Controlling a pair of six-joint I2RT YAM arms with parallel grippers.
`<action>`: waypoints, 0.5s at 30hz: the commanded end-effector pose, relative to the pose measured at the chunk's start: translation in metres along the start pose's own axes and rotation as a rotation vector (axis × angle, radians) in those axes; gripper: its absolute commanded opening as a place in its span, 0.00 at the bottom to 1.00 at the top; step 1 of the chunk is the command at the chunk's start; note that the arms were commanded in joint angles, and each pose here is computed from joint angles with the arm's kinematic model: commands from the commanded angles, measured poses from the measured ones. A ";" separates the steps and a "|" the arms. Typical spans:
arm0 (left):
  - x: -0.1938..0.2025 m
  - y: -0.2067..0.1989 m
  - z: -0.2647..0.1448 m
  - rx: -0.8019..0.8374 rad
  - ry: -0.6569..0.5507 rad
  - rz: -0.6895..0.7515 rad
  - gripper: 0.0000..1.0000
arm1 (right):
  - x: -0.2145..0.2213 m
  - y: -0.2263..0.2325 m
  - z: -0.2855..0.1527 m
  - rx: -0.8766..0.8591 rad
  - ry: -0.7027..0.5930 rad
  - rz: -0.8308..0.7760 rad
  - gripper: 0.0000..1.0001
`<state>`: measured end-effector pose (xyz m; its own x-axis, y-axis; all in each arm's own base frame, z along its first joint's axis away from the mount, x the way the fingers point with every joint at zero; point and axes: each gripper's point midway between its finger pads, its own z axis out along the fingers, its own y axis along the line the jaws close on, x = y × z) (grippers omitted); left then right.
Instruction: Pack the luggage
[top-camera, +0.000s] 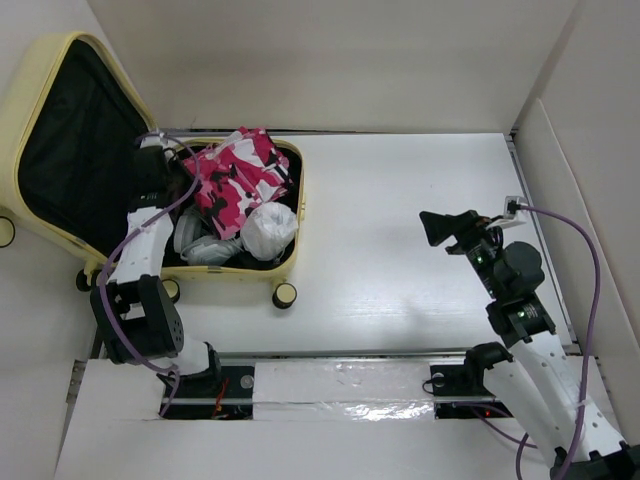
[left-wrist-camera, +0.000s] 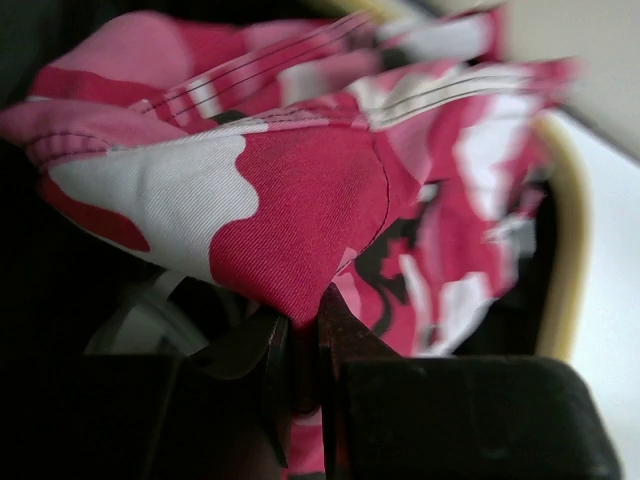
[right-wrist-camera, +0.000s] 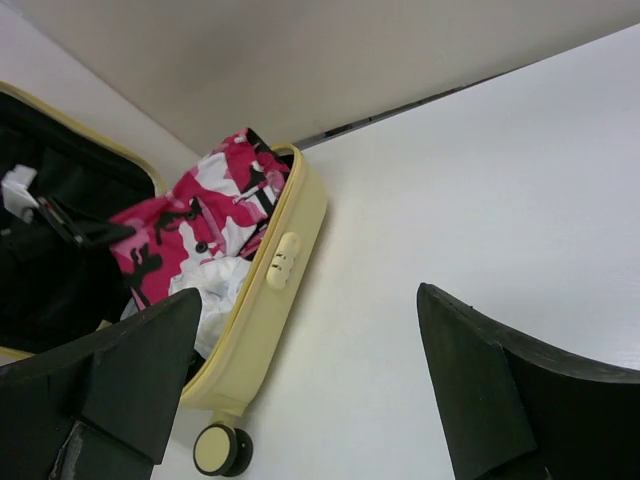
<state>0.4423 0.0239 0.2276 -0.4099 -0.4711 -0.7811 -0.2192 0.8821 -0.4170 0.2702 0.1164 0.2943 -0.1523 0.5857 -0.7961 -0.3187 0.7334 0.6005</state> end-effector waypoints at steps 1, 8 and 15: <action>-0.002 0.011 -0.012 0.040 -0.044 -0.020 0.00 | -0.011 0.011 -0.002 -0.050 -0.029 -0.022 0.94; -0.001 0.077 -0.025 -0.231 -0.081 -0.037 0.00 | -0.007 0.012 0.000 -0.063 -0.006 -0.025 0.94; 0.021 0.074 -0.043 -0.236 -0.023 -0.110 0.00 | -0.006 0.014 0.000 -0.075 0.001 -0.032 0.94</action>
<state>0.3980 0.0711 0.1805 -0.4150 -0.5478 -0.7265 -0.4221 0.8232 -0.3796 0.2689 0.1210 0.2916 -0.1805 0.5711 -0.8008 -0.3441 0.7260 0.5954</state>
